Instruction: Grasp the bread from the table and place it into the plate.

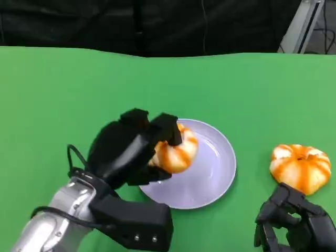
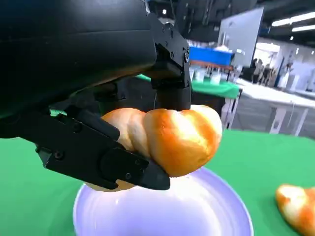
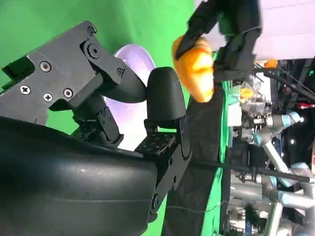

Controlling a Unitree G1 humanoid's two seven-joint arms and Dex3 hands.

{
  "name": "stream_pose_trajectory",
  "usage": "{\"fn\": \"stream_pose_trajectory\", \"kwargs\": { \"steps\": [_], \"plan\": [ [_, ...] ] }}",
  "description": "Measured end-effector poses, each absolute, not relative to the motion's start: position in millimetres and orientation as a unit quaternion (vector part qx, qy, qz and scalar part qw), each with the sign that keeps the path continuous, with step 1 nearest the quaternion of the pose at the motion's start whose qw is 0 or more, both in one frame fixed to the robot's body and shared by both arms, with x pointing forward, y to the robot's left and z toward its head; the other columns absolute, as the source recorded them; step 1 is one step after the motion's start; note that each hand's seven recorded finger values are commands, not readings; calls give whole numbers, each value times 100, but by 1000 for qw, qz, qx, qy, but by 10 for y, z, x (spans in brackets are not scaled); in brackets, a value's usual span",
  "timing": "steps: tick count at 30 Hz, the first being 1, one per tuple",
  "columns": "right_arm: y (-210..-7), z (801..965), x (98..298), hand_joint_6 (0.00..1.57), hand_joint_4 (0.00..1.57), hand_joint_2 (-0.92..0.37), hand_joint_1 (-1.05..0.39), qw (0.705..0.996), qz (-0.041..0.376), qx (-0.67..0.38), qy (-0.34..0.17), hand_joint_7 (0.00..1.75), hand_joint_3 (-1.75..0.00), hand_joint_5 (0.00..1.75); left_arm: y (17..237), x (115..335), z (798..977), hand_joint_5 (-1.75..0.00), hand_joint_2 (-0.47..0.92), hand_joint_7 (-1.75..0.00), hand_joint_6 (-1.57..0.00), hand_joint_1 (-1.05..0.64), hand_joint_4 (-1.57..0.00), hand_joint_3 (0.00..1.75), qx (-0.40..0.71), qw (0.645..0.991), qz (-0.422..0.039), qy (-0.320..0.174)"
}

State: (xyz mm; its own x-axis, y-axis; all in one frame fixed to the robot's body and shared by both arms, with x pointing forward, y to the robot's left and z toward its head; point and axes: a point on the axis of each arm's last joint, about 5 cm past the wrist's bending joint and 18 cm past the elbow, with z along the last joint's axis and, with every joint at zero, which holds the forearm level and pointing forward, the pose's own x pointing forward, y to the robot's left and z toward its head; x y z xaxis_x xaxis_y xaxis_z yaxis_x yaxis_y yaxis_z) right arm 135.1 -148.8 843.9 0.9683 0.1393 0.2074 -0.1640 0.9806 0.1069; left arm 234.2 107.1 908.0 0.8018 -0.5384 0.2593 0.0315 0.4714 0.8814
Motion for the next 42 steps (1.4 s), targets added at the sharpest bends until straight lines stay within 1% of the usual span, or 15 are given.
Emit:
{"fn": "stream_pose_trajectory", "kwargs": {
  "steps": [6, 12, 19, 20, 21, 22, 23, 24, 25, 27, 28, 29, 32, 35, 42],
  "plan": [
    [-1491, 8439, 1350, 75, 83, -49, -15, 990, 77, 62, -100, 159, -131, 175, 1005, 2389, 9048, -175, 86, -175, -57, -7, -61, 30, 487, 813, -187, -256],
    [-1494, 8438, 1346, 75, 83, -50, -15, 990, 77, 62, -100, 159, -130, 175, 926, 2450, 8928, -175, 89, -175, -57, -5, -61, 31, 482, 816, -209, -240],
    [-1488, 8439, 1344, 73, 81, -51, -15, 990, 78, 61, -100, 159, -128, 175, 918, 2531, 8801, -175, 90, -173, -51, -5, -56, 28, 485, 815, -214, -235],
    [-1488, 8439, 1344, 73, 82, -51, -15, 990, 78, 61, -100, 159, -128, 175, 917, 2539, 8793, -138, 91, -132, -60, -10, -56, 27, 485, 815, -213, -234],
    [-1487, 8438, 1342, 73, 82, -51, -16, 990, 78, 61, -100, 159, -128, 175, 915, 2547, 8787, -104, 92, -87, -76, -14, -62, 27, 483, 816, -216, -234],
    [-1486, 8437, 1340, 73, 82, -51, -16, 990, 78, 62, -100, 159, -128, 175, 915, 2554, 8784, -93, 92, -71, -82, -15, -64, 27, 478, 817, -220, -234],
    [-1483, 8436, 1335, 73, 82, -51, -16, 990, 78, 62, -99, 159, -128, 175, 916, 2561, 8781, -54, 92, -37, -68, -42, -41, 26, 473, 819, -225, -233],
    [-1481, 8435, 1330, 73, 82, -51, -16, 990, 79, 62, -98, 158, -128, 175, 920, 2567, 8777, -33, 92, -21, -63, -55, -33, 27, 475, 817, -232, -232],
    [-1480, 8436, 1324, 73, 82, -51, -15, 990, 79, 62, -98, 158, -128, 175, 922, 2569, 8772, -19, 92, -11, -57, -66, -25, 32, 479, 813, -238, -231],
    [-1481, 8442, 1318, 74, 82, -51, -15, 990, 77, 62, -99, 158, -128, 175, 934, 2566, 8762, -4, 92, -2, -38, -84, -7, 50, 491, 803, -247, -231],
    [-1481, 8447, 1318, 74, 82, -51, -15, 990, 77, 62, -100, 158, -128, 175, 948, 2565, 8756, -2, 92, -1, -33, -88, -4, 56, 499, 797, -253, -230],
    [-1481, 8449, 1319, 74, 82, -52, -15, 990, 76, 62, -101, 158, -128, 175, 963, 2564, 8751, -1, 92, 0, -23, -95, -1, 65, 505, 792, -258, -227],
    [-1480, 8449, 1319, 74, 83, -51, -15, 990, 76, 62, -101, 158, -128, 175, 981, 2554, 8734, 0, 92, 0, -12, -102, 0, 76, 520, 779, -268, -227],
    [-1477, 8452, 1321, 74, 83, -51, -15, 990, 77, 62, -101, 158, -128, 175, 971, 2544, 8725, 0, 92, 0, -8, -104, 0, 79, 523, 774, -274, -229],
    [-1477, 8452, 1321, 75, 83, -51, -15, 990, 76, 62, -101, 157, -128, 175, 971, 2538, 8718, 0, 92, 0, -8, -105, 0, 80, 524, 772, -278, -229]
  ]
}}
